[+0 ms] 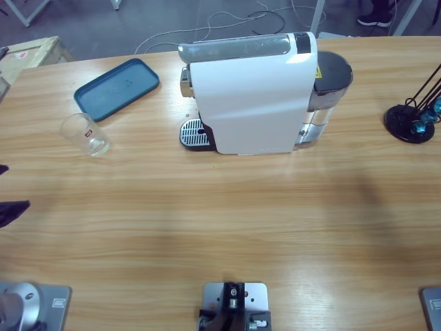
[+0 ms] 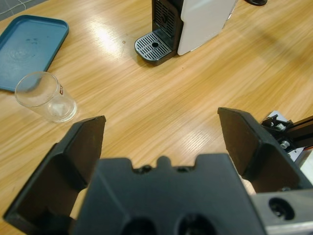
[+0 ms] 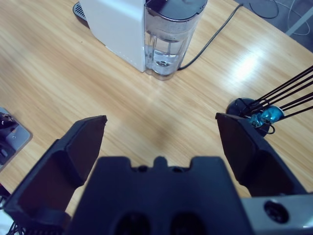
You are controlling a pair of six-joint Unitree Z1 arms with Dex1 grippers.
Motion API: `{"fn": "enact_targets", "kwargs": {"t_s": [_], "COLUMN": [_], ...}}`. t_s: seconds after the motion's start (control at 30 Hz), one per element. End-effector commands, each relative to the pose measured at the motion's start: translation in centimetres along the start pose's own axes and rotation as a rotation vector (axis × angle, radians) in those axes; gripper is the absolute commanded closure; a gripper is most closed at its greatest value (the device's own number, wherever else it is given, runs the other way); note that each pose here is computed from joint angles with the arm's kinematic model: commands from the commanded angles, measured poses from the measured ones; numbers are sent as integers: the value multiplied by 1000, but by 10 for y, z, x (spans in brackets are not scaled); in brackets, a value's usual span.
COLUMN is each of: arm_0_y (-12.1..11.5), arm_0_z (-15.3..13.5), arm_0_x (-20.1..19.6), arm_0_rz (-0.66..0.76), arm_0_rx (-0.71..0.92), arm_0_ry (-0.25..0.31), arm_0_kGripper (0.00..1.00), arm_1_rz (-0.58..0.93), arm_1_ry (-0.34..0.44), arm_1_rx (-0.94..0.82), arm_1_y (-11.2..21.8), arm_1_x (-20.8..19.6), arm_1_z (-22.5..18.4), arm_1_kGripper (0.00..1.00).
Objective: Pour coffee
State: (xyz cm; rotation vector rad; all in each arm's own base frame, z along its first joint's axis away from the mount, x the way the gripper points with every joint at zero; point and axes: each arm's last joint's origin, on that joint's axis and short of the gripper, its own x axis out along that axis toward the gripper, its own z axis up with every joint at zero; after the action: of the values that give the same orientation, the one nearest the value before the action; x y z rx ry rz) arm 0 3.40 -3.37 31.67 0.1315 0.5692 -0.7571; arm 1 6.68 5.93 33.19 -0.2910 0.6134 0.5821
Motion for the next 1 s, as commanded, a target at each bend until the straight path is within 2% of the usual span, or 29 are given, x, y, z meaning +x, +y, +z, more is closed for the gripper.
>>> {"fn": "enact_targets", "kwargs": {"t_s": [0.03,0.23,0.33,0.4,0.53,0.6,0.7,0.77,0.87,1.0], "arm_0_y": [0,0,3,5,8,13,26,30,35,42], "arm_0_z": [-4,-3,5,25,88,111,139,159,174,176], "arm_0_x": [-2,-2,12,15,33,51,95,125,173,217], "arm_0_rz": [8,8,30,40,36,43,28,-38,-108,-160], "arm_0_rx": [11,11,-6,-27,-113,-223,-512,-628,-815,-925], "arm_0_ry": [4,6,46,40,-7,-49,-63,-26,81,113], "arm_0_kGripper": [0,0,0,0,0,0,0,0,0,0], "arm_1_rz": [14,15,18,18,18,18,17,16,15,17], "arm_1_ry": [32,31,26,27,27,28,32,37,39,38], "arm_1_rx": [-20,-21,-22,-22,-22,-22,-23,-24,-24,-25], "arm_1_y": [2,2,2,2,2,2,2,3,3,3], "arm_1_x": [6,6,4,5,5,5,6,7,7,7], "arm_1_z": [-6,-6,-8,-8,-7,-7,-6,-6,-6,-6], "arm_1_kGripper": [0,0,0,0,0,0,0,0,0,0]}}
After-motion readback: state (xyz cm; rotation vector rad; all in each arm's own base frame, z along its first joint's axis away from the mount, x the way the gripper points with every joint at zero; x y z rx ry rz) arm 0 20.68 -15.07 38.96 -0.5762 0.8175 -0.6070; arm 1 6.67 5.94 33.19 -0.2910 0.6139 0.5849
